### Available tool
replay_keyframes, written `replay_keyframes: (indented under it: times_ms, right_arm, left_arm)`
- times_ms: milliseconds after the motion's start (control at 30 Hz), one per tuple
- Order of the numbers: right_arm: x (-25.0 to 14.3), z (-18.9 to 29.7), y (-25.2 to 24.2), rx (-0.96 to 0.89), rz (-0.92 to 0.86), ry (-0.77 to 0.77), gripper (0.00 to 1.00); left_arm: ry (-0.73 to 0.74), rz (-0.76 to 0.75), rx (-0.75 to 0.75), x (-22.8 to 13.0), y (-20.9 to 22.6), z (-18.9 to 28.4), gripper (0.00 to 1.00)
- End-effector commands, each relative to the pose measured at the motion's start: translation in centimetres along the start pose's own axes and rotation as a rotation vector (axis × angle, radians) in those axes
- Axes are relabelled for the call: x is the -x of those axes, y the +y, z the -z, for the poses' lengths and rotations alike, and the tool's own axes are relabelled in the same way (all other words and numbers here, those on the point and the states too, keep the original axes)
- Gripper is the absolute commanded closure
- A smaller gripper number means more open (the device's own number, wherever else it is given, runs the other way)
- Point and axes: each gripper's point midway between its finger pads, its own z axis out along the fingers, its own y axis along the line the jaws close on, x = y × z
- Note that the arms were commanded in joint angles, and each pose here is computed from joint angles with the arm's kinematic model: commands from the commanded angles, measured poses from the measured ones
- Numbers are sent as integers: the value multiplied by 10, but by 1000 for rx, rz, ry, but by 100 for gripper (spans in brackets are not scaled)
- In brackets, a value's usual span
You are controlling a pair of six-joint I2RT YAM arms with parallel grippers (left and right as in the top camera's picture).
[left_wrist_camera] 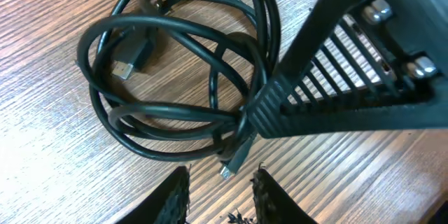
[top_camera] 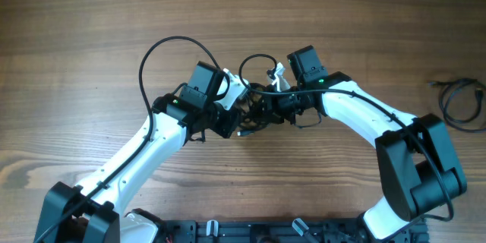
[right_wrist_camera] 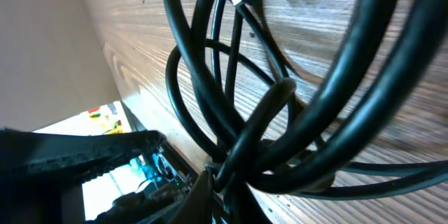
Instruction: Untangle cables
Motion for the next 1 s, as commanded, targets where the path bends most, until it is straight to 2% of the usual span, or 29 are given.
replay_keyframes:
  times_ms: [0, 133, 267, 433, 500, 800, 967]
  right_arm:
    - [6, -3, -10, -45, -17, -26, 96]
    - [9, -3, -11, -50, -11, -36, 90]
    - [15, -2, -17, -88, -16, -71, 90]
    - [21, -2, -13, -72, -14, -92, 90]
    - [22, -2, -12, -68, -11, -95, 96]
    - [23, -2, -9, -55, -6, -97, 96]
    - [24, -2, -8, -52, -1, -101, 96]
  left_arm:
    - [14, -14, -26, -4, -5, -3, 65]
    - [44, -5, -27, -9, -2, -11, 63]
    - [42, -5, -27, -7, 0, -18, 64]
    - [34, -8, -28, -5, 0, -18, 64]
    - [32, -9, -27, -5, 0, -18, 64]
    - [-34, -53, -23, 12, 1, -18, 65]
    - [-14, -37, -24, 8, 3, -28, 66]
